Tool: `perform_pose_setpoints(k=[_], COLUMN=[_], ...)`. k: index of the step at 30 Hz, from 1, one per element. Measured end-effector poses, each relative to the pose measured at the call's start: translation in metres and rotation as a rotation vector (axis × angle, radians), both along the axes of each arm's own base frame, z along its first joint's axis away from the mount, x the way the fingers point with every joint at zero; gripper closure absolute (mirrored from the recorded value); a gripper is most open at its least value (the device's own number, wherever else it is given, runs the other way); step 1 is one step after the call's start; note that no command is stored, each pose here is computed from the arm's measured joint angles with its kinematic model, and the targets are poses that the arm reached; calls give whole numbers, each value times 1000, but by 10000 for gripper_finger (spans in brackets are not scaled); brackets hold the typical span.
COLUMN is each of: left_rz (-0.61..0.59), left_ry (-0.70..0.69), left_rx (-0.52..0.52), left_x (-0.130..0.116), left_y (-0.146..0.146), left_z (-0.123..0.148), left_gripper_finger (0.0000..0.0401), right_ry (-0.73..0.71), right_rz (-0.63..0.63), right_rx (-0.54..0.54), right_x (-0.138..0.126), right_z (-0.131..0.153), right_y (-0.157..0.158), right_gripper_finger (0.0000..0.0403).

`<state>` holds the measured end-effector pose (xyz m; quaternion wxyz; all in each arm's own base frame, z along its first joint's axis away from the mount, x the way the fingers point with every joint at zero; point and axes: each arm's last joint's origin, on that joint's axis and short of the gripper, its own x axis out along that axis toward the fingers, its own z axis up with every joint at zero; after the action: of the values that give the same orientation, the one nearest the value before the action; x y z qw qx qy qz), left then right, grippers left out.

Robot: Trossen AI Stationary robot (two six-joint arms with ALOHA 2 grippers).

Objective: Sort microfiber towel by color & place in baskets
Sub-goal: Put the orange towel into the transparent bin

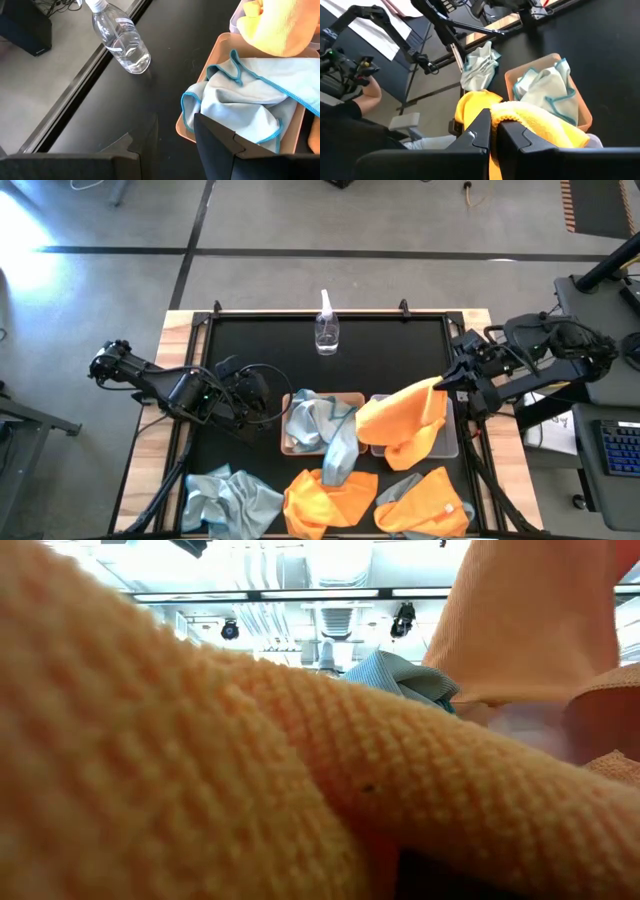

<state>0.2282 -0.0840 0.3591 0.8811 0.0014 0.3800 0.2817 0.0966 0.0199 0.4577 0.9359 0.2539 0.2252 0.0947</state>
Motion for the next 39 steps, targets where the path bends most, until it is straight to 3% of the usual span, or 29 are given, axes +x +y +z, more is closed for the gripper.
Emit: perform_pose_setpoints(k=[6,11,14,25,39], left_rz=[2,8,11,12,12], left_ry=[-1,-6,-8,-9,-9], left_rx=[-1,-7,-9,-10,-10], left_x=[0,0,0,0,0], left_y=[0,0,0,0,0], left_z=[0,0,0,0,0], left_gripper_finger=[288,288,288,288,288], right_ry=[-55,-204,-221,48,163], right_rz=[-12,8,16,-26,-60], right_rx=[31,-15,-27,-41,-65], right_x=[-15,-24,-31,-48,-33], right_z=[7,24,28,3,-14], right_y=[-2,-4,-5,-9,-7], right_gripper_finger=[394,394,394,394,394])
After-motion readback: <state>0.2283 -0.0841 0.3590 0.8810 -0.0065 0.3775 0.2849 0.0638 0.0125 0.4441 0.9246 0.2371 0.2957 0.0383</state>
